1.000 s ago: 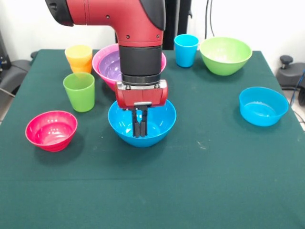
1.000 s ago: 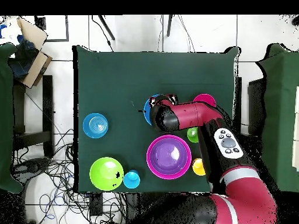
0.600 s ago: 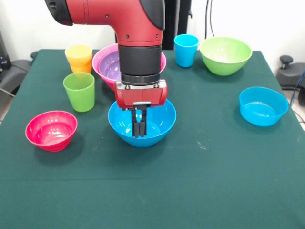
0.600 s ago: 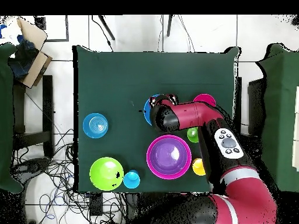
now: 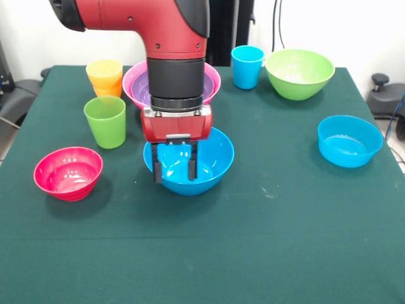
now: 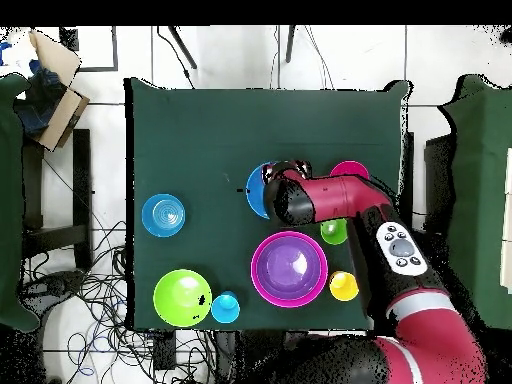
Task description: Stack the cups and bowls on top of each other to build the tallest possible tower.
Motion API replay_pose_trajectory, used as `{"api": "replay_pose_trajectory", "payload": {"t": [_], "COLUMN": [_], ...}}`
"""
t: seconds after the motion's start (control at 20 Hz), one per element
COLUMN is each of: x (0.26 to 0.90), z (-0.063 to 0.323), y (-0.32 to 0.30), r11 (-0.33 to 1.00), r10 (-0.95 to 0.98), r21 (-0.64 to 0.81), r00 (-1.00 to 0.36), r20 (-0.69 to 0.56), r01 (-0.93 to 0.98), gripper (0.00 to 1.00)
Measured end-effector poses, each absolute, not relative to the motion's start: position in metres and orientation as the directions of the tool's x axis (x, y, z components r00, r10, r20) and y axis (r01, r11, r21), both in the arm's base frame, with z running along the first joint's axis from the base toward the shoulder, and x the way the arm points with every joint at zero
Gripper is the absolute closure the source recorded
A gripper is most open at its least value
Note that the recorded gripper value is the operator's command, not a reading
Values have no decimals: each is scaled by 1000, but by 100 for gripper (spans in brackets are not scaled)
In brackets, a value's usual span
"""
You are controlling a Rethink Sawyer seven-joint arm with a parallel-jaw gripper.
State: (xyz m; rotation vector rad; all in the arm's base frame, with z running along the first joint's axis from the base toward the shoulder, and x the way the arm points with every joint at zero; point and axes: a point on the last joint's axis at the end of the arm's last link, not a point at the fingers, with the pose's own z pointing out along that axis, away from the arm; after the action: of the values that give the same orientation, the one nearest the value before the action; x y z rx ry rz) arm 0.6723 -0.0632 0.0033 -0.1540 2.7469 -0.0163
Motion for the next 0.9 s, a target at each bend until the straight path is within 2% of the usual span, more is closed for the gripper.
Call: {"api": "replay_pose_trajectory", "payload": {"t": [0.5, 0.9], "x": [668, 653], "z": [-1, -22], "y": [-81, -77], "r11": [995, 988], "r10": [-101, -156], "r21": [-37, -51], "r00": [-921, -923], "r20": [-377, -353], "r01": [-93, -148], "gripper": [0, 0]}}
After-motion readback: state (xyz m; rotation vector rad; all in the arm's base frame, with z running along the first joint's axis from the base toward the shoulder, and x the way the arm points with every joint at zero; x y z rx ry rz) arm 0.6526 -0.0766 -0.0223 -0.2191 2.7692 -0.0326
